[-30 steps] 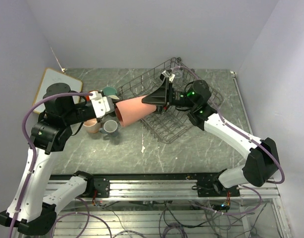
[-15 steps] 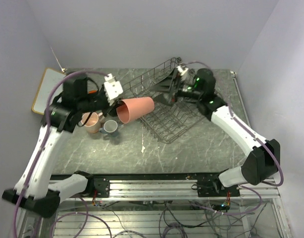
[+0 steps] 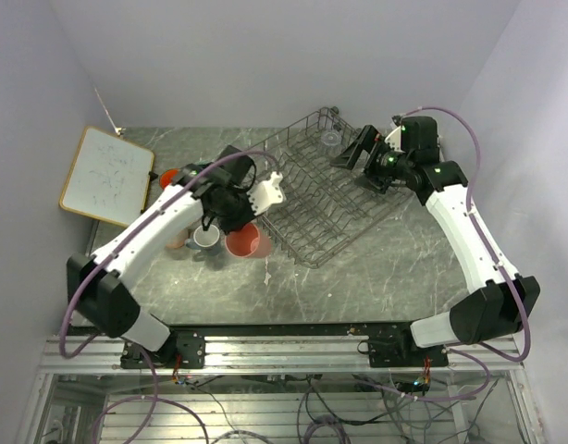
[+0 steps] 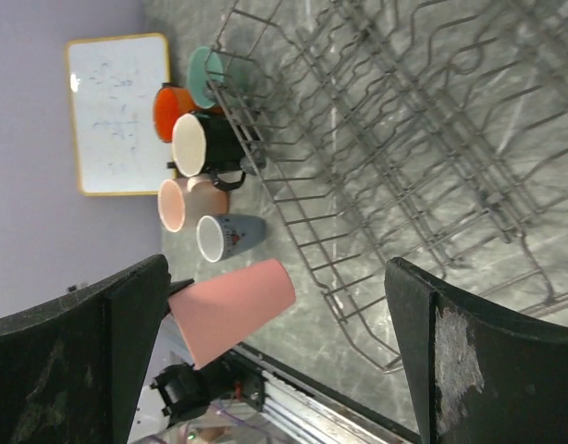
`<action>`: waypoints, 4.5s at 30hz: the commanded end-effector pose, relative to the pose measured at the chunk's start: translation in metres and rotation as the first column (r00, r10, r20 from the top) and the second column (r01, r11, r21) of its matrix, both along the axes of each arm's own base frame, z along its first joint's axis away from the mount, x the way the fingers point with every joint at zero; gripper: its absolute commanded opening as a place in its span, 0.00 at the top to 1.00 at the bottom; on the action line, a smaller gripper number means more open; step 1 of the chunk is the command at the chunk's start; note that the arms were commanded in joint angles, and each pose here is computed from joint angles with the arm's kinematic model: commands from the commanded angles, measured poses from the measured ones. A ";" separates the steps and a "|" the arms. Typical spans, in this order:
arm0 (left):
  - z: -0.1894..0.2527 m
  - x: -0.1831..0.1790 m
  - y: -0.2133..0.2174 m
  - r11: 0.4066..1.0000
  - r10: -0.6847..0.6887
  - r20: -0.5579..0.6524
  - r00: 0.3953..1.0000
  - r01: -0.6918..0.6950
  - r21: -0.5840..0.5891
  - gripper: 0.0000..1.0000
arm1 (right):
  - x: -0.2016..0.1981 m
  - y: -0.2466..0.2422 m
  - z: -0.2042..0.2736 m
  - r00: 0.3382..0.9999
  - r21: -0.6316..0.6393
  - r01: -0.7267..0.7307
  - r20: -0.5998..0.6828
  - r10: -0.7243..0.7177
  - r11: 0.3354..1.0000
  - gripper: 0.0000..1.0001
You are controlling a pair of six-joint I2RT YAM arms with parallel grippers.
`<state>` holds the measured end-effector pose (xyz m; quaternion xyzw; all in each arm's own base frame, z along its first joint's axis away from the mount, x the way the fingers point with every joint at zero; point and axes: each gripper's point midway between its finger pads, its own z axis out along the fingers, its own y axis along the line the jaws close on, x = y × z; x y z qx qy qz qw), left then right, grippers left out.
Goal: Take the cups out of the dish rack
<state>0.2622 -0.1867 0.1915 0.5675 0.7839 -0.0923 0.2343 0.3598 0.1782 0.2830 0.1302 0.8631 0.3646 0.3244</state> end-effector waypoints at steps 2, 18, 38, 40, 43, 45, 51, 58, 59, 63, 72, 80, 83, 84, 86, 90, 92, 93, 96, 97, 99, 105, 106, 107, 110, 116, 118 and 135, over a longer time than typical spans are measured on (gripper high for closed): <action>-0.028 0.020 0.016 0.968 0.082 0.028 0.996 -0.086 0.236 0.93 | 0.000 -0.023 -0.011 0.999 -0.145 0.029 -0.012 -0.031 0.989 0.00; -0.061 0.057 0.017 0.905 0.037 -0.011 0.999 -0.029 0.425 0.93 | 0.000 -0.027 -0.020 1.000 -0.155 0.002 -0.023 -0.005 0.988 0.00; 0.034 0.100 -0.005 0.969 0.087 0.283 0.955 -0.147 0.200 0.01 | 0.065 -0.065 -0.035 0.986 -0.350 0.160 0.100 -0.133 0.923 0.00; 0.055 0.094 -0.008 0.979 0.095 0.292 0.952 -0.142 0.144 0.01 | 0.086 -0.069 -0.040 0.979 -0.376 0.194 0.135 -0.154 0.906 0.00; 0.078 0.083 -0.010 0.986 0.119 0.294 0.949 -0.146 0.074 0.01 | 0.120 -0.069 -0.050 0.974 -0.402 0.214 0.163 -0.161 0.890 0.00; 0.086 0.072 -0.009 0.988 0.134 0.283 0.950 -0.149 0.031 0.01 | 0.144 -0.066 -0.060 0.973 -0.426 0.217 0.168 -0.159 0.879 0.00; 0.096 0.041 -0.001 0.985 0.172 0.277 0.945 -0.159 -0.068 0.01 | 0.208 -0.037 -0.083 0.971 -0.518 0.209 0.208 -0.114 0.829 0.00; 0.093 0.024 0.001 0.975 0.207 0.241 0.948 -0.180 -0.127 0.01 | 0.253 -0.015 -0.119 0.968 -0.642 0.220 0.234 -0.086 0.734 0.00; 0.093 0.021 0.000 0.975 0.204 0.234 0.950 -0.175 -0.139 0.01 | 0.257 -0.016 -0.124 0.966 -0.656 0.228 0.242 -0.085 0.720 0.00; 0.092 0.010 0.001 0.974 0.191 0.216 0.958 -0.158 -0.160 0.01 | 0.266 -0.023 -0.143 0.961 -0.694 0.251 0.263 -0.088 0.675 0.00; 0.090 -0.002 0.006 0.979 0.163 0.209 0.964 -0.132 -0.156 0.01 | 0.279 -0.028 -0.169 0.954 -0.764 0.271 0.295 -0.058 0.586 0.00; 0.097 -0.001 -0.002 0.978 0.144 0.204 0.968 -0.107 -0.181 0.01 | 0.297 -0.024 -0.192 0.950 -0.770 0.259 0.311 -0.011 0.584 0.00; 0.091 -0.005 -0.003 0.980 0.127 0.187 0.974 -0.094 -0.176 0.01 | 0.301 -0.026 -0.197 0.946 -0.761 0.267 0.323 -0.012 0.592 0.01; 0.090 -0.005 -0.003 0.980 0.124 0.186 0.975 -0.091 -0.176 0.01 | 0.302 -0.027 -0.197 0.945 -0.758 0.270 0.327 -0.012 0.594 0.02; 0.090 -0.004 -0.003 0.981 0.120 0.187 0.975 -0.088 -0.172 0.01 | 0.304 -0.027 -0.196 0.941 -0.754 0.276 0.339 -0.007 0.596 0.06; 0.089 -0.004 -0.004 0.982 0.114 0.190 0.975 -0.082 -0.170 0.01 | 0.306 -0.025 -0.191 0.934 -0.746 0.285 0.359 0.003 0.602 0.19; 0.087 -0.005 -0.003 0.983 0.110 0.188 0.976 -0.079 -0.165 0.01 | 0.308 -0.024 -0.187 0.929 -0.740 0.289 0.370 0.010 0.607 0.26; 0.086 -0.005 -0.002 0.984 0.109 0.186 0.976 -0.079 -0.161 0.01 | 0.308 -0.022 -0.184 0.926 -0.736 0.290 0.377 0.015 0.611 0.29; 0.084 -0.006 0.001 0.985 0.112 0.191 0.975 -0.083 -0.151 0.01 | 0.308 -0.020 -0.178 0.921 -0.726 0.293 0.389 0.021 0.623 0.38; 0.083 -0.007 0.002 0.986 0.108 0.193 0.975 -0.080 -0.148 0.01 | 0.307 -0.019 -0.176 0.921 -0.725 0.292 0.390 0.022 0.624 0.41; 0.082 -0.008 0.004 0.986 0.109 0.199 0.974 -0.081 -0.143 0.01 | 0.306 -0.018 -0.167 0.918 -0.719 0.297 0.395 0.018 0.628 0.47; 0.110 -0.007 -0.009 0.942 0.182 0.252 0.950 -0.095 -0.321 0.01 | 0.273 -0.004 -0.101 0.899 -0.698 0.310 0.436 0.039 0.646 0.65; 0.115 -0.010 -0.014 0.926 0.175 0.264 0.948 -0.067 -0.372 0.01 | 0.264 -0.002 -0.091 0.897 -0.693 0.308 0.439 0.043 0.652 0.68; 0.127 -0.015 -0.020 0.902 0.160 0.301 0.940 -0.015 -0.432 0.01 | 0.253 0.000 -0.087 0.902 -0.694 0.296 0.430 0.047 0.656 0.71; 0.133 -0.021 -0.025 0.877 0.128 0.354 0.926 0.061 -0.477 0.01 | 0.221 0.006 -0.061 0.906 -0.667 0.272 0.420 0.048 0.693 0.74; 0.124 -0.019 -0.027 0.876 0.078 0.439 0.895 0.148 -0.458 0.01 | 0.137 0.020 -0.011 0.922 -0.513 0.167 0.385 0.052 0.842 0.77; 0.127 -0.020 -0.030 0.863 0.064 0.481 0.874 0.194 -0.466 0.01 | 0.104 0.030 0.001 0.931 -0.420 0.097 0.360 0.068 0.902 0.77; 0.143 -0.036 -0.030 0.829 -0.116 0.719 0.685 0.466 -0.309 0.01 | -0.109 0.119 0.045 0.927 0.462 -0.376 0.203 0.316 0.804 0.79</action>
